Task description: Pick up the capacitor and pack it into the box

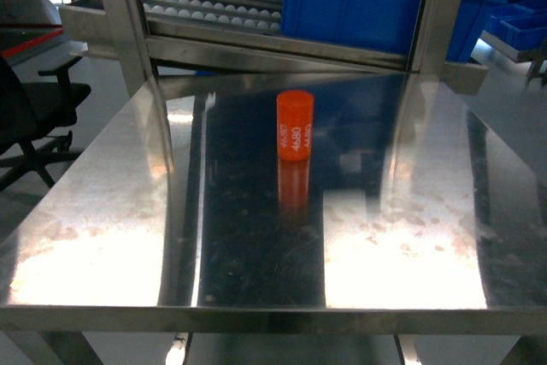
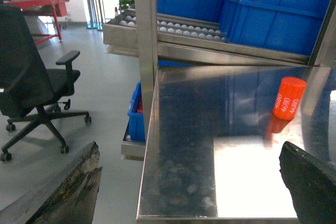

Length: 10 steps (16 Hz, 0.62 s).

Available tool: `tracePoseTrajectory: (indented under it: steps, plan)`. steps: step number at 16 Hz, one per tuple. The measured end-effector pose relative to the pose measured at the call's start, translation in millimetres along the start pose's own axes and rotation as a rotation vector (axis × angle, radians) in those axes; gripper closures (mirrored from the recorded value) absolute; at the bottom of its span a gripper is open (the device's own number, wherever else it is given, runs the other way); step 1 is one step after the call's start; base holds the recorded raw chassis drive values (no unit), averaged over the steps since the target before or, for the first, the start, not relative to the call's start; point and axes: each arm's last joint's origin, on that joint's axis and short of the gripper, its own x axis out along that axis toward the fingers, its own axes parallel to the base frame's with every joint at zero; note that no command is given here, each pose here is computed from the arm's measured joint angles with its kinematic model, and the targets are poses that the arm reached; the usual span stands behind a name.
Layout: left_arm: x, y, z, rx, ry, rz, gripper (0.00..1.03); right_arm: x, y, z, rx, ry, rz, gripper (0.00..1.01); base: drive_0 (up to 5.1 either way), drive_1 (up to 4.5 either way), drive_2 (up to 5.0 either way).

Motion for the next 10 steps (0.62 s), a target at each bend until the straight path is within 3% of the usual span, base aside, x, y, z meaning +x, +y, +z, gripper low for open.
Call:
tracePoseTrajectory:
  steps: [10]
  plan:
    - [0.0,0.0,-0.2,0.000,0.003,0.001,0.05,0.0,0.0,-0.4,-0.001,0.004,0.000,0.03,0.0,0.00,0.0]
